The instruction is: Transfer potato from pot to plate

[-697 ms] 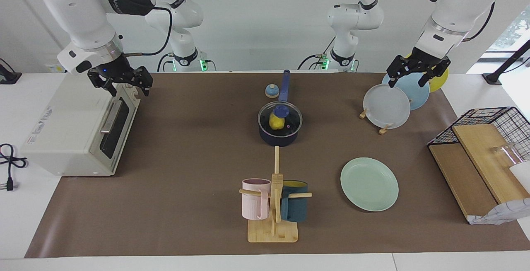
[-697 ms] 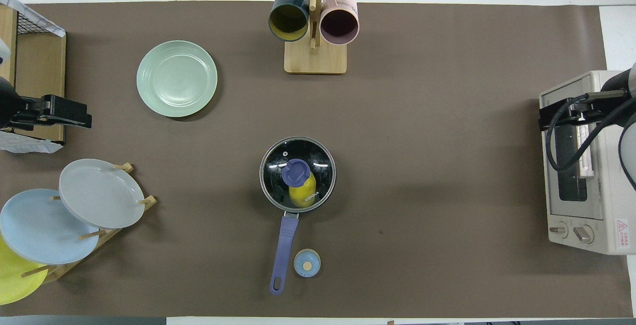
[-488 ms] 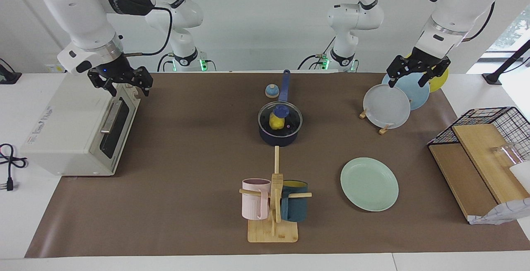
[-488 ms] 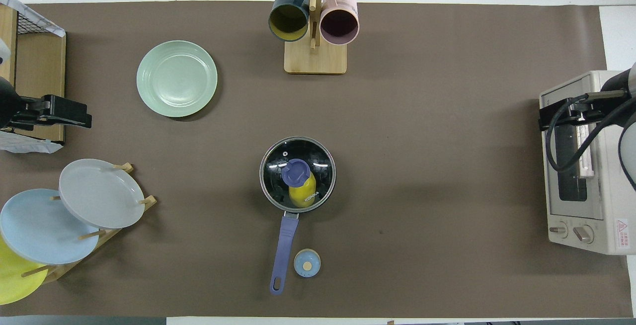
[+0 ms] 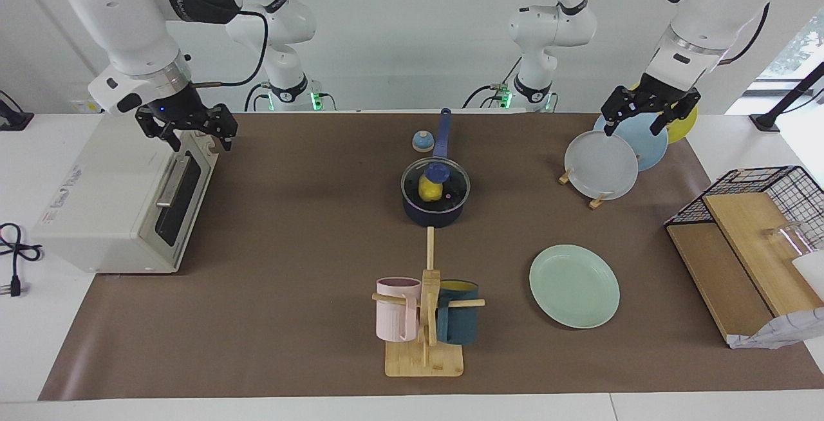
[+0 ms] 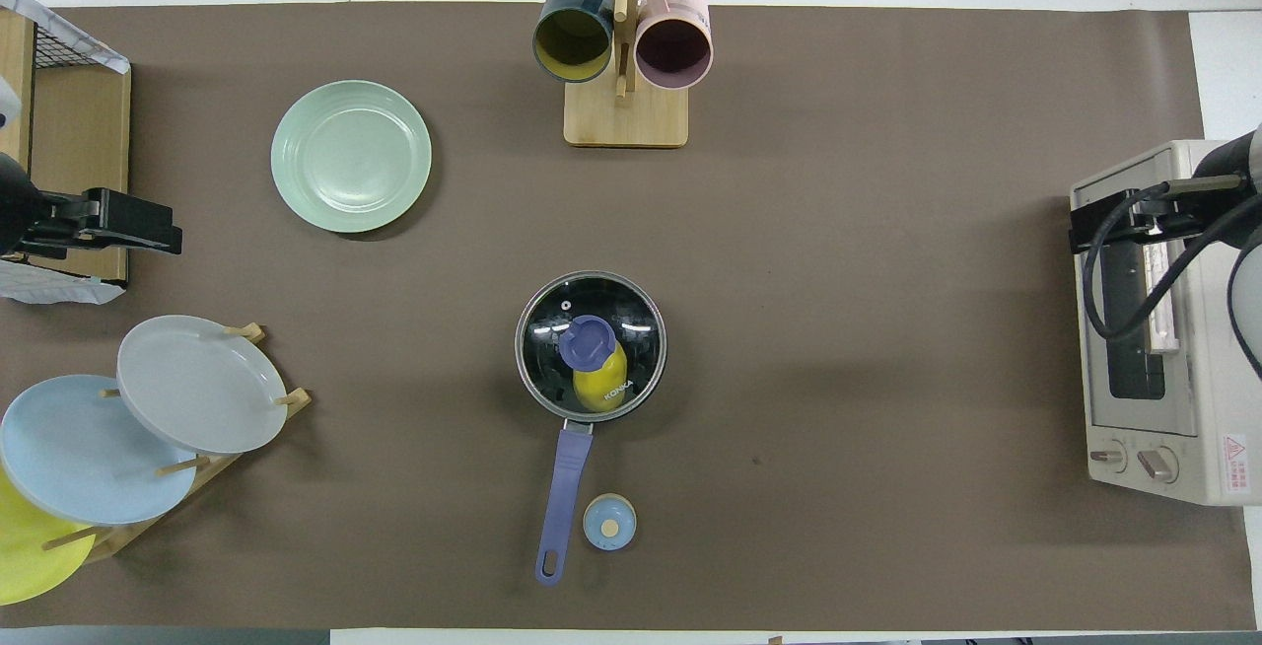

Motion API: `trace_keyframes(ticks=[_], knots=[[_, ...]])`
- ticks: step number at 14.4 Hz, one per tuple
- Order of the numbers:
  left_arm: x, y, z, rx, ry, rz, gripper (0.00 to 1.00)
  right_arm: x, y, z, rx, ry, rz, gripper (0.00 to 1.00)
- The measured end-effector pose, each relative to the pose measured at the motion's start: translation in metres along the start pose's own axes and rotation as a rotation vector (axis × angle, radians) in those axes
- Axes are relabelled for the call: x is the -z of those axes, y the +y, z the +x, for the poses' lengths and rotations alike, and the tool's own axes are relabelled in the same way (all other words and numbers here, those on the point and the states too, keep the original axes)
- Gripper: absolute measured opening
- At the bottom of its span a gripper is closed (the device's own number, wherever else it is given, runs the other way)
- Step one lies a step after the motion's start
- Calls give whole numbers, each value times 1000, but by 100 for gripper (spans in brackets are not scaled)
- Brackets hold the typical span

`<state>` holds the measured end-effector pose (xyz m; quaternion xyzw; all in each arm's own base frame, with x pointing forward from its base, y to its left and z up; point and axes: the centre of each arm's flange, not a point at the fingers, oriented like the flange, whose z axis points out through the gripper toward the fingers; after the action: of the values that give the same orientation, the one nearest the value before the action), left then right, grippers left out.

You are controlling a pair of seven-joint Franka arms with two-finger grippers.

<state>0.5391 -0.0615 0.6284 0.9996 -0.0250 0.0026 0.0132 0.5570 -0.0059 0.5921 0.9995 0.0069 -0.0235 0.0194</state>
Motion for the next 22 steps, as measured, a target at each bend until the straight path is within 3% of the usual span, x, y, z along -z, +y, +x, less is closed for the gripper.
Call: trace_keyframes(ticks=[6,12,17,22], knots=[[0,0,0,0,0,0,100,6,-46,0,79,26,1,100],[0,0,0,0,0,0,100,15,-235,-26,47,54,20,100],[0,0,0,0,0,0,100,-47,-393,-35,35,89,61,100],[0,0,0,0,0,0,100,-101,-459,-51,63,96,-9,100]])
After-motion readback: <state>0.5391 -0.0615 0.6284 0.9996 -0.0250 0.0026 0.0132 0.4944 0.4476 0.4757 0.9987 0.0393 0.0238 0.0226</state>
